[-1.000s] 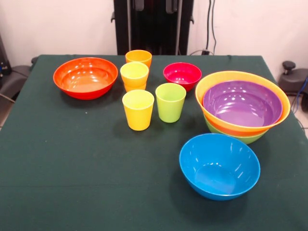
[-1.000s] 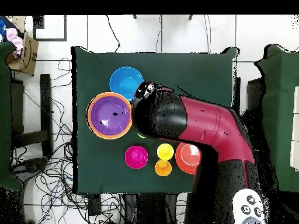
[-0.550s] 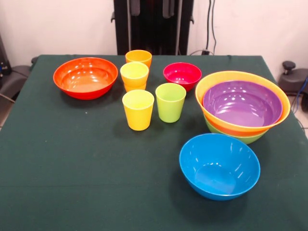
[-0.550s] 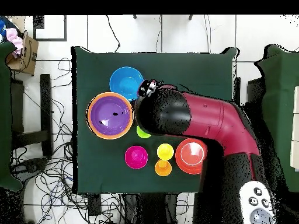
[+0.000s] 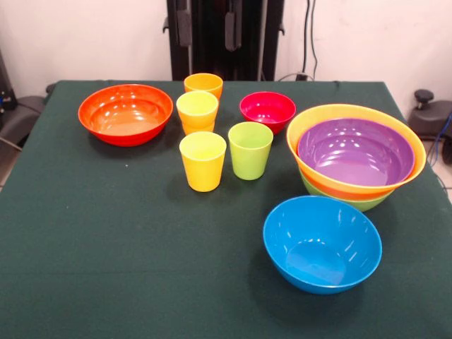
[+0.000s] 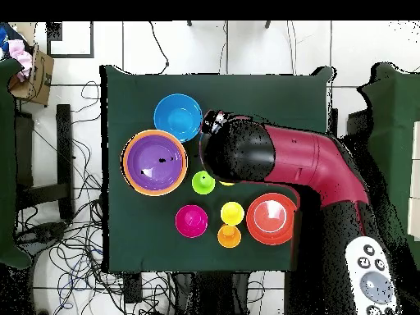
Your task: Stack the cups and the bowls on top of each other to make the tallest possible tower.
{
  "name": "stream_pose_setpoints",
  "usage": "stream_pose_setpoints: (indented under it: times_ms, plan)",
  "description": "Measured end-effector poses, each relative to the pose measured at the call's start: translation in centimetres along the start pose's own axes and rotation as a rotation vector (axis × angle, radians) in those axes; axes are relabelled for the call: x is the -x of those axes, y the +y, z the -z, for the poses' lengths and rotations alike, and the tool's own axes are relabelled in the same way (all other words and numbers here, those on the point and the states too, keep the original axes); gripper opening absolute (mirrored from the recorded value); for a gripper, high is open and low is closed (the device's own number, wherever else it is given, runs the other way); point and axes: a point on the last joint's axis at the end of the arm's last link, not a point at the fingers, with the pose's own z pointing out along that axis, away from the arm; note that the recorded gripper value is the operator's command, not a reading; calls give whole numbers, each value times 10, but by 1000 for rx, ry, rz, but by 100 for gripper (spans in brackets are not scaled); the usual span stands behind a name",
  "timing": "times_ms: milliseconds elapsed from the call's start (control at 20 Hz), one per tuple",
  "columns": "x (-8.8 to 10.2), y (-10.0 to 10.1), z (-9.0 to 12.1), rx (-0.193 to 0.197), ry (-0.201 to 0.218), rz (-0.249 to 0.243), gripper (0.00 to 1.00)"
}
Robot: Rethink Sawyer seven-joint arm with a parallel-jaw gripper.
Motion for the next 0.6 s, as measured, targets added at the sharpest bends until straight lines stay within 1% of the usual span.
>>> stream_pose_setpoints:
  times_ms: [50, 300, 550, 600]
  plan:
    - [-2, 2, -4, 1, 4, 13, 100]
    - [-6, 7, -12, 4, 14, 41, 100]
    - [-7, 14, -14, 13, 13, 62, 100]
    - [-8, 18, -13, 20, 12, 69, 100]
